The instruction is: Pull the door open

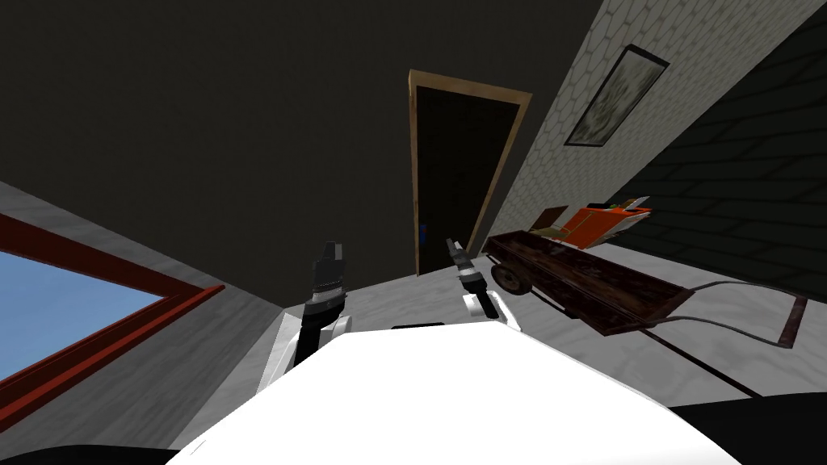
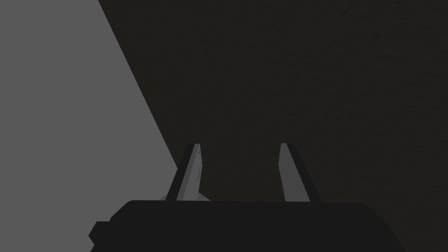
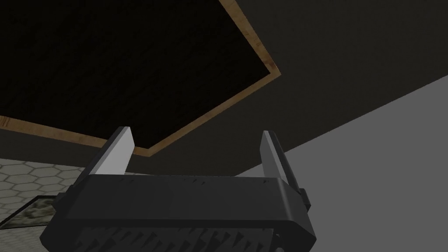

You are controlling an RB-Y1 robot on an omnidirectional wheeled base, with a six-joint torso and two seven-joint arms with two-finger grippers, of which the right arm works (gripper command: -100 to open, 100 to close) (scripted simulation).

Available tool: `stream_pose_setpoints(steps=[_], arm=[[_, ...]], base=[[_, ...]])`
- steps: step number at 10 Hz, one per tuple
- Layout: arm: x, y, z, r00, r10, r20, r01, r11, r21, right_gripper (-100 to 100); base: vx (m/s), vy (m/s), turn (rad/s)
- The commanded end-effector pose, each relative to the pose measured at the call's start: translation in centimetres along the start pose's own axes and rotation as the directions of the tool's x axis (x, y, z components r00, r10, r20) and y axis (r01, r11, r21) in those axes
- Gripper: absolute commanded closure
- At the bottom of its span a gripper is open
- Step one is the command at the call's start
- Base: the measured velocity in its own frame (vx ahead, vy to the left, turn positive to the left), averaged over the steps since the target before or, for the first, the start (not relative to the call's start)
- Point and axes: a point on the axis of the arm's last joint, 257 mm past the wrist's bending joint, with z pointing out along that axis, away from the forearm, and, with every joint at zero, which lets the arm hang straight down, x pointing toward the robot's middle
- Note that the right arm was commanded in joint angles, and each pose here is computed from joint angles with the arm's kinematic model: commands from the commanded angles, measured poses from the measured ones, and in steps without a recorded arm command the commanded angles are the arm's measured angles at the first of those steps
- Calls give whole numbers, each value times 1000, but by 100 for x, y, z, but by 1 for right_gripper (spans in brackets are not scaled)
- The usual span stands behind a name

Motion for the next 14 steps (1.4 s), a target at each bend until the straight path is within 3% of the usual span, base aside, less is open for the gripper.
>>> stream_pose_setpoints(steps=[1, 7, 10, 14], arm=[[101, -92, 6, 999, -38, -27, 38, 999, 10, -100], [496, -412, -11, 976, -171, -132, 176, 984, 29, -100], [681, -569, -32, 955, -234, -183, 243, 970, 29, -100], [908, -771, -71, 917, -312, -249, 327, 945, 21, -100]], base=[[94, 22, -32], [100, 28, -31], [96, 26, -31], [100, 26, -31]])
